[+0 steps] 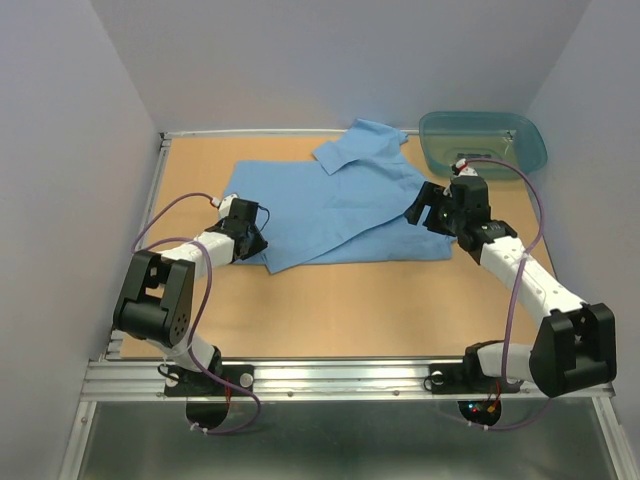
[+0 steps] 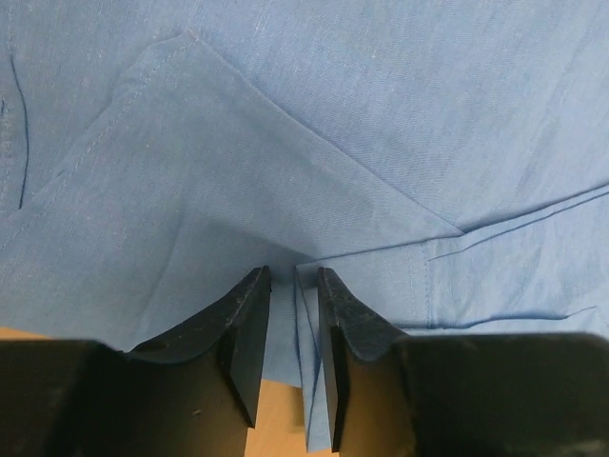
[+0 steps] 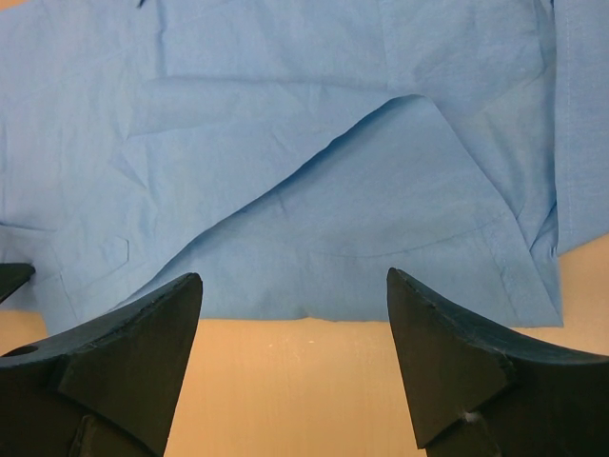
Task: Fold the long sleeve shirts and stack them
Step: Fold the shirt
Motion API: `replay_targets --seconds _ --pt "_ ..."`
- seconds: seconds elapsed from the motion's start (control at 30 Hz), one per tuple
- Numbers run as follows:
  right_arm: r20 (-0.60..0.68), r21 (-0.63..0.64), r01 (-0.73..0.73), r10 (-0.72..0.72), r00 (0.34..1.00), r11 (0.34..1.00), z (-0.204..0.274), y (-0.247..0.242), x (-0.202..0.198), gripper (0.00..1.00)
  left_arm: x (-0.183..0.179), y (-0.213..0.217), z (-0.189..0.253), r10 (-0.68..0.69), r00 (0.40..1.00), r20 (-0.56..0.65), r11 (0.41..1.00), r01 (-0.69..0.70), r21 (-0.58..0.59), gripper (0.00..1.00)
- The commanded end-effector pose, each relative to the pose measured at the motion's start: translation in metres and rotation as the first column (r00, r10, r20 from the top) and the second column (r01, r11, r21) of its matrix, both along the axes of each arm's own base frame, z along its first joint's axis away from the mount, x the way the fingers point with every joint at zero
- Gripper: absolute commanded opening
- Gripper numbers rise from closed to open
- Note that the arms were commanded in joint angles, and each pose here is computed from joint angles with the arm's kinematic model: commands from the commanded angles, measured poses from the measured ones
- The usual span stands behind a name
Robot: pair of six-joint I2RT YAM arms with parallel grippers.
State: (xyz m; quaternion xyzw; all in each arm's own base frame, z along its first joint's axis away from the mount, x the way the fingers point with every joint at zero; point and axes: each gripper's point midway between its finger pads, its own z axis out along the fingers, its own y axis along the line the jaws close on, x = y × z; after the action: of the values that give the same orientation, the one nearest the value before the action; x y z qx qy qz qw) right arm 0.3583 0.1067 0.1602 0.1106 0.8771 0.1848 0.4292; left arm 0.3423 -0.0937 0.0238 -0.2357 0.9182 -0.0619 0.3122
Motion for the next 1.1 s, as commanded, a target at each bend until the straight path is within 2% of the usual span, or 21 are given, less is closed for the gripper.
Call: replay_targets --seconds 0.0,0.23,0.53,1.07 --pt "0.051 -0.003 0.012 -0.012 0.999 1.000 0.010 -0.003 0.010 0.84 -0.019 -0.002 -0.015 -0.018 0.996 -0.089 1.000 0.017 -0.008 0.37" --pt "0.052 -0.011 0.011 -0.010 0.999 1.000 0.008 -0.004 0.009 0.84 -0.010 -0.013 0.012 -0.037 0.999 -0.025 0.997 0.036 -0.062 0.43" --pt "0.050 0.011 -0.052 0.051 0.997 0.999 0.007 0.006 0.006 0.83 -0.009 -0.026 0.012 -0.058 0.998 -0.029 0.994 0.055 -0.098 0.44" --pt "0.050 0.018 -0.051 0.050 0.997 0.999 0.006 0.006 0.004 0.84 -0.002 -0.033 0.009 -0.070 0.997 -0.031 0.994 0.067 -0.087 0.37"
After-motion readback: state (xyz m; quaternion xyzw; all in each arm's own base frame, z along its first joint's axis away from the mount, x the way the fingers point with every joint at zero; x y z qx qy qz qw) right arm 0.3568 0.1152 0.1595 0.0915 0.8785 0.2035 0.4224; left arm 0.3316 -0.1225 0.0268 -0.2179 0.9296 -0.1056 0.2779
